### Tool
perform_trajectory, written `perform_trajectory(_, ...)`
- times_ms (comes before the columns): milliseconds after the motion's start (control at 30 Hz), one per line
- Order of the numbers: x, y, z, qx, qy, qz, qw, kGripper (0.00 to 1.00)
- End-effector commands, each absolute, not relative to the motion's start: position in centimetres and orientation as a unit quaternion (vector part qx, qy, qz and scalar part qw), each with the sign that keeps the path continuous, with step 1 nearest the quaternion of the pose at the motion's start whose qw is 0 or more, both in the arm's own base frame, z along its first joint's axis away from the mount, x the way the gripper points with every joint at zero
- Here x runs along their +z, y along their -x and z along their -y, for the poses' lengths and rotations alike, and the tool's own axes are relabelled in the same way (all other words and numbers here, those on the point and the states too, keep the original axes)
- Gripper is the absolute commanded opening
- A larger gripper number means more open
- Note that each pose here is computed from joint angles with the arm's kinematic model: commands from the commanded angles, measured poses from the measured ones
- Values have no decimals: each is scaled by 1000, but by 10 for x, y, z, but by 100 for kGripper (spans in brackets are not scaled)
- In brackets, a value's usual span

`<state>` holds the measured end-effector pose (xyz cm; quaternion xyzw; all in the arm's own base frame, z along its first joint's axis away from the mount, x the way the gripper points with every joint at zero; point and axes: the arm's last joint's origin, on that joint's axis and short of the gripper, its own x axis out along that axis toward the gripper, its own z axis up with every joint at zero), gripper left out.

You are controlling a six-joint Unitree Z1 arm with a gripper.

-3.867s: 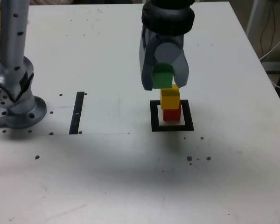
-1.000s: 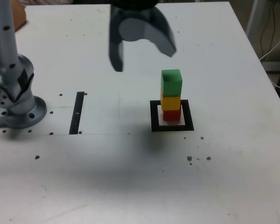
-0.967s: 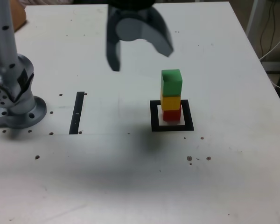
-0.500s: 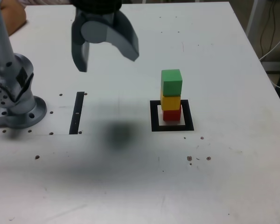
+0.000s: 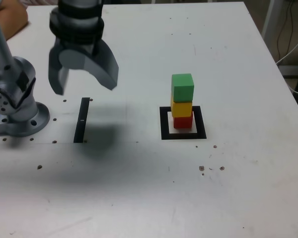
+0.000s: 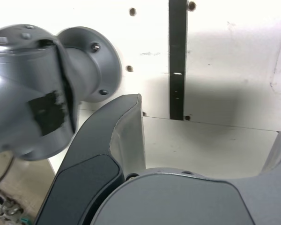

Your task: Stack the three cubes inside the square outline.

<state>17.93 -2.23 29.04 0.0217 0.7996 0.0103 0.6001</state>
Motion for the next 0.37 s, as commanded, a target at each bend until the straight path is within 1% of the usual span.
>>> perform_trajectory(0, 282, -177, 21, 9, -16, -797, 603, 99)
perform_trajectory(67, 272, -173, 19, 9, -9, -796, 606, 99)
perform_trajectory(100, 265, -170, 18, 8, -5, -796, 605, 99)
perform_trajectory(200, 251, -162, 17, 6, 1, -801, 598, 99)
perform_trajectory(267, 246, -159, 17, 4, 2, -805, 594, 100)
perform_trajectory(333, 245, -157, 17, 4, 1, -804, 594, 100)
